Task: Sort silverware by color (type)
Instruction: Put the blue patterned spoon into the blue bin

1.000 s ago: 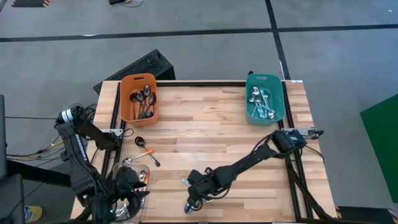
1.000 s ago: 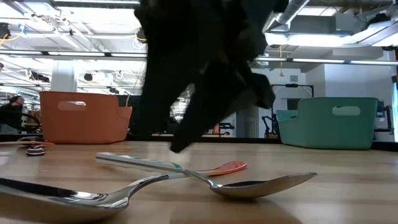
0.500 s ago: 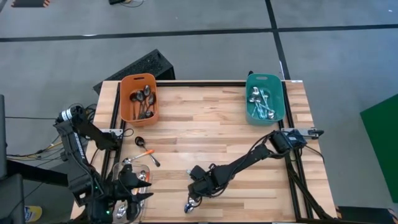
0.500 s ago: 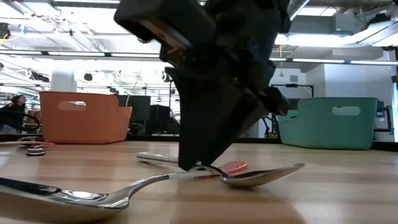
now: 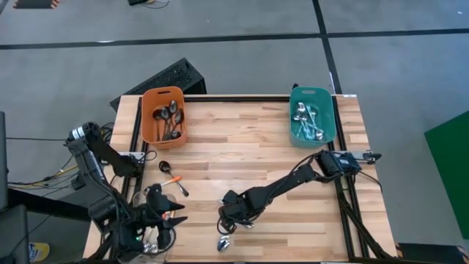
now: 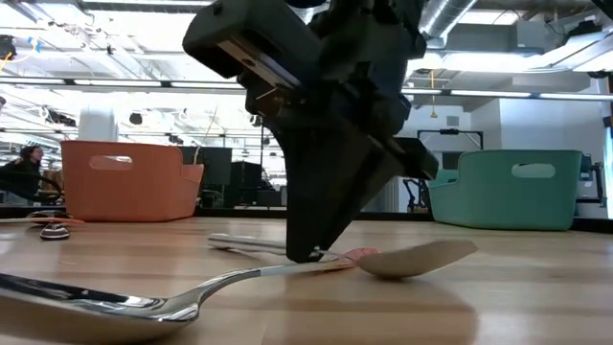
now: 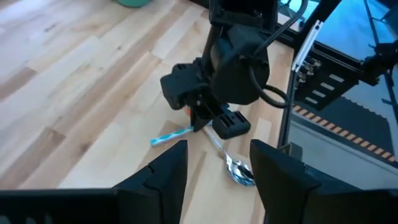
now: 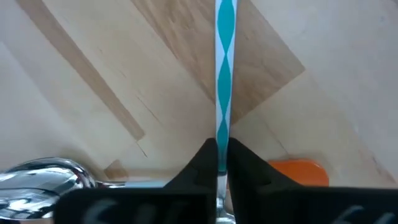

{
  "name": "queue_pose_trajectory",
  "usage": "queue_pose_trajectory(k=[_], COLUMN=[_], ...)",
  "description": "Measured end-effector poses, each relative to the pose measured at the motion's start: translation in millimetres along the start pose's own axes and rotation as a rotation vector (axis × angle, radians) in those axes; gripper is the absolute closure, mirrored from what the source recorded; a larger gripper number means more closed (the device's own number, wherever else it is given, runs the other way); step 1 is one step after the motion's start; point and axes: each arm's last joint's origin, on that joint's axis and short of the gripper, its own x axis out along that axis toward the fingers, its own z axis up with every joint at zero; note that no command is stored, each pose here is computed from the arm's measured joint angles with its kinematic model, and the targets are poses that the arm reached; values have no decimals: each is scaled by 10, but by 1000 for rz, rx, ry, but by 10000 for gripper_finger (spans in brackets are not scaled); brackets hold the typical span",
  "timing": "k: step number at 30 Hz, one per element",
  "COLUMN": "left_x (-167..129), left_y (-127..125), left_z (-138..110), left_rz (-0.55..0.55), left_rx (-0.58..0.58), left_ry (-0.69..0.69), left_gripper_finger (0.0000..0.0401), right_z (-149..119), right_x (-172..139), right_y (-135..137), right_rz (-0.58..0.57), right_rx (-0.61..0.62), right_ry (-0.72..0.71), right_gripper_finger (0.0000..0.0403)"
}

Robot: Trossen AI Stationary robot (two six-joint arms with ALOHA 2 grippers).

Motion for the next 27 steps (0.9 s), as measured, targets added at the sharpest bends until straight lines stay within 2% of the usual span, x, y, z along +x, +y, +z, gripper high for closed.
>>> queue_pose_trajectory(k=[4, 11, 14, 19, 24, 27], left_x=[11, 27, 21, -60, -118, -172], left_y=[27, 34, 30, -2, -37, -74], left_z=[56, 79, 79, 37, 6, -22], left_rz=[4, 9, 9, -7, -35, -63], left_rx=[12, 43, 28, 35, 18, 4], left_ry=[-2, -6, -23, -91, -123, -151], left_gripper_finger=[241, 241, 241, 241, 241, 241], right_z=[-46, -185, -238, -310, -373, -367], right_x=[-63, -254, -406, -822, -1294, -1562], right_y=[28, 137, 180, 249, 285, 247], right_rz=[9, 55, 69, 113, 144, 143], right_rx=[-6, 27, 50, 38, 10, -44], right_ry=[-2, -23, -74, -232, -475, -566], right_gripper_finger=[389, 389, 389, 389, 389, 389])
